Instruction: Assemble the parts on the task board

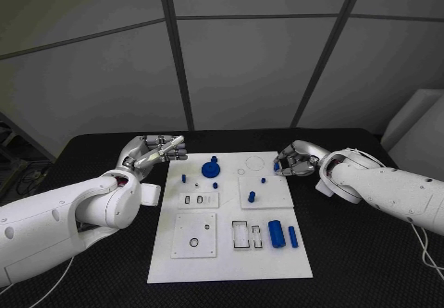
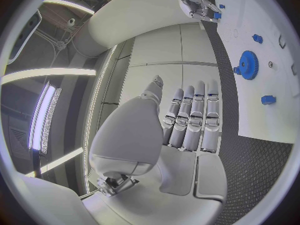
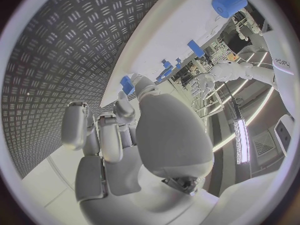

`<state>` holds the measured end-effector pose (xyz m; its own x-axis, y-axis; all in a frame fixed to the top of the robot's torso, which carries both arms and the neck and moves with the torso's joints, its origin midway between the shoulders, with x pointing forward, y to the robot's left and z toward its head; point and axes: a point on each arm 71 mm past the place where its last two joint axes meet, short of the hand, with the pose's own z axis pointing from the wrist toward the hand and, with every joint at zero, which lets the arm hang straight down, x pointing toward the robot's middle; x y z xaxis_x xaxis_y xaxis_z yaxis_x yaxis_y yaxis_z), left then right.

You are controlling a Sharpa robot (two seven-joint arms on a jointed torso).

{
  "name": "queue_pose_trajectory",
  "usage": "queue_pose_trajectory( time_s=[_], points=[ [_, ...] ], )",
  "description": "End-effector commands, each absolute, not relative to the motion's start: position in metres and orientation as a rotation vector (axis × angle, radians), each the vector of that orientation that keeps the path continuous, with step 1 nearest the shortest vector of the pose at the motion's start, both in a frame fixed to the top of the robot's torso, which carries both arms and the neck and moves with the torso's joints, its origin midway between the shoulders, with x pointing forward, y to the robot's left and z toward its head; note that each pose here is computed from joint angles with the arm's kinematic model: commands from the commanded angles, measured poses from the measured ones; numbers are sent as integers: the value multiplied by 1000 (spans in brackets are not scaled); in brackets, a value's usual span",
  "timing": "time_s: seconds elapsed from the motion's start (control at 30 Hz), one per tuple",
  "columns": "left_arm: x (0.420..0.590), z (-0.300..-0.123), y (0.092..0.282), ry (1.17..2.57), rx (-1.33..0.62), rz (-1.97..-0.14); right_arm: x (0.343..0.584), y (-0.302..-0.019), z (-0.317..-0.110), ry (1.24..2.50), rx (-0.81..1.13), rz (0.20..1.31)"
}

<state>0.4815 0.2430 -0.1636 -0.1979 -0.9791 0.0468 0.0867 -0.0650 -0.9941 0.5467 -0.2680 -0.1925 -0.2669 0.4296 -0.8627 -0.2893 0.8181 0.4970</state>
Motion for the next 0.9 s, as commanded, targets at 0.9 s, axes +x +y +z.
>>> queue_pose_trajectory(
  time_s=[0.9],
  points=[
    [482,-163,242,1259,-1070,-1448,548,-267,-188,1638,140,677]
  ],
)
